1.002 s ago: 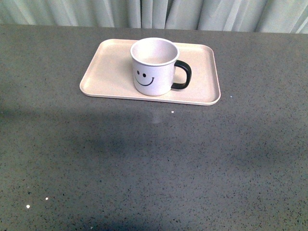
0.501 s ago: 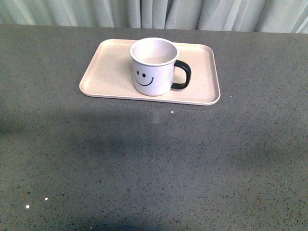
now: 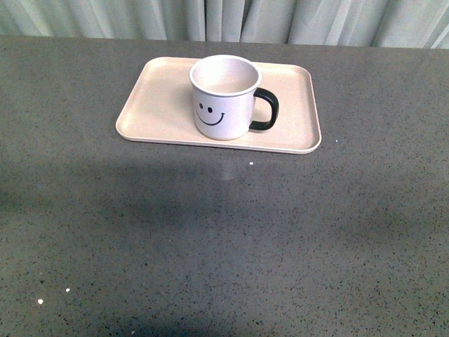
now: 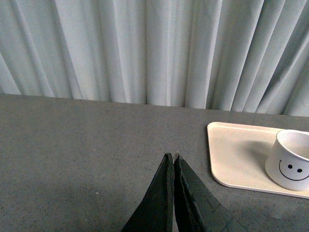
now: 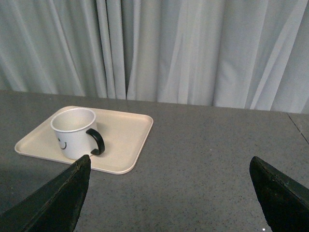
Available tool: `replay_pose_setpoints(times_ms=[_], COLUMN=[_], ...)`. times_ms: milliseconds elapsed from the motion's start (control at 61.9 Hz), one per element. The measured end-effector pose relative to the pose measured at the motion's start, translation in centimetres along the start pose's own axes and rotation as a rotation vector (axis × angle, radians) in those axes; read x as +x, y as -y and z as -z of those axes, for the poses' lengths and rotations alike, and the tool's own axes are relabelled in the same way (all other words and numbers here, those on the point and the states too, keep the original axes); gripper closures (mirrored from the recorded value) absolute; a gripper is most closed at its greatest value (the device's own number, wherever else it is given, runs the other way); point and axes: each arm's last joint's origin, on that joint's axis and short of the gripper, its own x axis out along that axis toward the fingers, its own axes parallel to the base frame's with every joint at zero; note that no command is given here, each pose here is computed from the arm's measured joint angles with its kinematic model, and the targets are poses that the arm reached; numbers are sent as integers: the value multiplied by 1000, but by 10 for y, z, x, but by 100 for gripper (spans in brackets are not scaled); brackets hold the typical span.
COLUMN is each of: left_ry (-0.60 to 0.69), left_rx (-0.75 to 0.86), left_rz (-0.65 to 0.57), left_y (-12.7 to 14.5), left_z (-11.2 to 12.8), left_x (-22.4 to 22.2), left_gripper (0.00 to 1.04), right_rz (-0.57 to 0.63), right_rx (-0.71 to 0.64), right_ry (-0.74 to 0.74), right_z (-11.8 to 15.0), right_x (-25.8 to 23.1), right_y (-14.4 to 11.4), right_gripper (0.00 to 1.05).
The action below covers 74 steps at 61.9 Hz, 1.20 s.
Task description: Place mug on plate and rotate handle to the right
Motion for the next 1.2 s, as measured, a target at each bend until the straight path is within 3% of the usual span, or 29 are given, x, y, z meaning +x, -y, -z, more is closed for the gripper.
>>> replay_pose_setpoints(times_ms=[905,1196], left_ry=[-17,-16], left_rx=[0,1], left_rz=[-1,-1], left_y=[0,0], left_z=[4,4], left_x=[-23,-23], left_gripper=[103,43], right_rz=[0,0], right_rx=[0,0], right_ry=[0,0], right_z=[0,0], right_x=[0,0], right_y=[0,0], right_gripper=[9,9])
